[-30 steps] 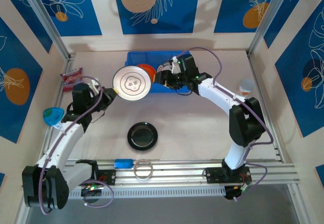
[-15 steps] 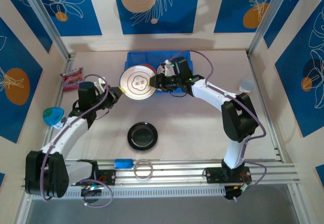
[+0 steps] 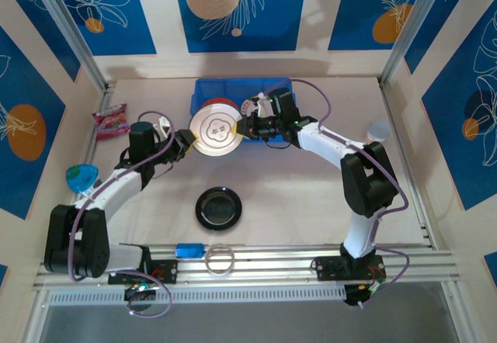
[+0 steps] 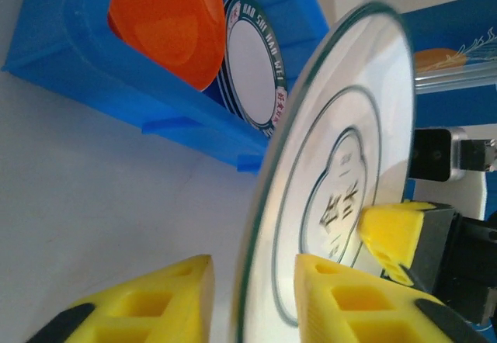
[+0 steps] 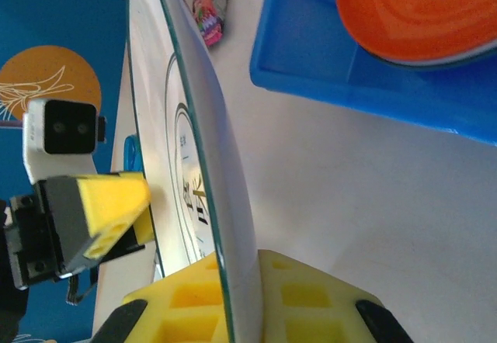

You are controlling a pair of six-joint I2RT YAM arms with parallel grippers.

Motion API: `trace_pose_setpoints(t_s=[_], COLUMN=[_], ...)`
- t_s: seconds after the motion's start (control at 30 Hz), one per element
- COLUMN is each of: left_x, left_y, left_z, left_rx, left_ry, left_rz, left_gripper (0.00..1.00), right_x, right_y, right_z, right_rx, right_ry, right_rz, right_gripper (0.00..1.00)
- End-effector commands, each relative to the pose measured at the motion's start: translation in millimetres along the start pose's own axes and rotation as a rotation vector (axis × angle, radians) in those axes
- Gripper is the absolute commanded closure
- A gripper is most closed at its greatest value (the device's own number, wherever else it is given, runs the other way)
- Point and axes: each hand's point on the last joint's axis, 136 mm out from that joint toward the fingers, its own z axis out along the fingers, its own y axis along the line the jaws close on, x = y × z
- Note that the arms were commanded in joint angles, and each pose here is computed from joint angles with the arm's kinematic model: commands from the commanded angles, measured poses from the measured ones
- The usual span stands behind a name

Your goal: Place the plates into the plastic bin on the countertop

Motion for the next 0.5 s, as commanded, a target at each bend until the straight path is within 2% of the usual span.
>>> trace_pose_setpoints(t_s=[0.0, 0.13, 0.17, 0.37, 0.4, 0.47], left_x=[-11, -17, -17, -17, -17, -17], left_y=[-27, -32, -33, -42, -45, -49], left_z=[4, 10, 12, 24, 25, 27], left_rx=[0.074, 0.099, 0.106, 0.125, 0.126, 0.129], left_ry=[-0.015, -0.019, -0.019, -0.003, -0.001, 0.0], left_rz=[0.048, 0.043, 0.043, 0.062, 0.07, 0.081], left_gripper=[0.74, 0.91, 0.99, 1.0, 1.0, 1.0], right_x=[0, 2, 3, 3, 3, 2], right_y=[31, 31, 31, 22, 20, 16], right_z=[-16, -20, -20, -25, -26, -28], right_rx=[-0.103, -0.129, -0.137, -0.09, -0.072, -0.037], right_ry=[0.005, 0.027, 0.04, 0.035, 0.03, 0.023], right_rz=[-0.034, -0.016, -0.007, 0.007, 0.007, 0.003], right_gripper=[1.0, 1.0, 1.0, 1.0, 0.98, 0.86])
